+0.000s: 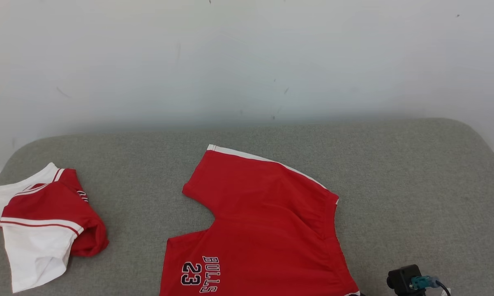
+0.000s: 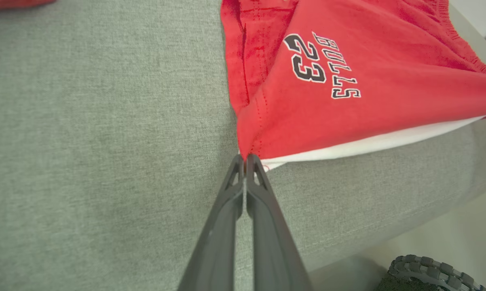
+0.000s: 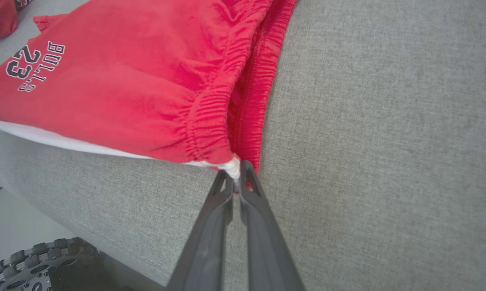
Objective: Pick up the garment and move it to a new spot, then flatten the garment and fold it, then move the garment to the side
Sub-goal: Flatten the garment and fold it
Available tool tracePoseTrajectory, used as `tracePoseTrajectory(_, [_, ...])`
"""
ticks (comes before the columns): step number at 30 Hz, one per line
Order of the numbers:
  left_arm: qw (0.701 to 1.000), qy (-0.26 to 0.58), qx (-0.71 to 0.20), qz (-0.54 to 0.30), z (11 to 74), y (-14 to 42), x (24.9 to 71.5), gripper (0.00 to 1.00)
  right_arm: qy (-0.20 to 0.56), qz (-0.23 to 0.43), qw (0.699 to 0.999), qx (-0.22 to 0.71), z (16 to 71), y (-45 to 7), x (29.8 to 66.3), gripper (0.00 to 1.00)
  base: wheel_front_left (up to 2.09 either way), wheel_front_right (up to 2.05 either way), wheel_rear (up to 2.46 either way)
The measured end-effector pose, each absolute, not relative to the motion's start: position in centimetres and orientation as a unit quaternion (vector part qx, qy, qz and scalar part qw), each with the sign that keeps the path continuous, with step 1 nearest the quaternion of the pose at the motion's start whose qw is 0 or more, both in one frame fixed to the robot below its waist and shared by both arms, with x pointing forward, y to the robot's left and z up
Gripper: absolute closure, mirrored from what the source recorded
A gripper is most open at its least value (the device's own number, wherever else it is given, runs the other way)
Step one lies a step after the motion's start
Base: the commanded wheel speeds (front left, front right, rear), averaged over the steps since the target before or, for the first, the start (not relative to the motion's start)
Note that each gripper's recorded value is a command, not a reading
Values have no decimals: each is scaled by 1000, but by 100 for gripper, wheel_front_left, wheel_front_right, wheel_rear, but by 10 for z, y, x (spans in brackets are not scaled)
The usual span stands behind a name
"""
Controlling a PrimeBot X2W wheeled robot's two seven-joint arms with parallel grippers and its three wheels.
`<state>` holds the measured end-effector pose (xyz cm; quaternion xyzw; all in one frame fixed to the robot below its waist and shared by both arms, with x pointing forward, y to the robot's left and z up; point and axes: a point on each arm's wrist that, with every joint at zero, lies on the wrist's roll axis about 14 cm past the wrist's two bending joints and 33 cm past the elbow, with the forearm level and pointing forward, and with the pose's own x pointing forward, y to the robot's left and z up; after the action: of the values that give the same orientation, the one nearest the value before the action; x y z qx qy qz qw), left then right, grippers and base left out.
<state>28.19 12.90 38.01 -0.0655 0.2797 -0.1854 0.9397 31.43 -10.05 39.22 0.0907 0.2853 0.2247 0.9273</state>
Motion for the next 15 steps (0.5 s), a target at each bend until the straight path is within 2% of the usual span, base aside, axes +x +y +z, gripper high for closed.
tracePoseTrajectory(8, [934,302,-73,-178,371,130,277,100,300,225,922,91,387,-96,313,100,0,0,0])
tracePoseTrajectory(9, [933,304,-77,-176,371,130,276,100,301,226,922,92,387,-95,313,97,0,0,0])
tracePoseTrajectory(10, [933,304,-78,-175,370,130,276,100,300,224,922,101,388,-94,314,67,0,0,0])
tracePoseTrajectory(11, [934,304,-80,-171,370,131,277,74,297,222,922,113,391,-91,316,25,0,0,0])
tracePoseTrajectory(12, [934,304,-84,-166,371,132,278,0,293,222,921,126,394,-88,318,0,0,0,0])
tracePoseTrajectory(15, [936,302,-93,-158,372,135,280,0,289,224,921,133,397,-85,319,0,0,0,0])
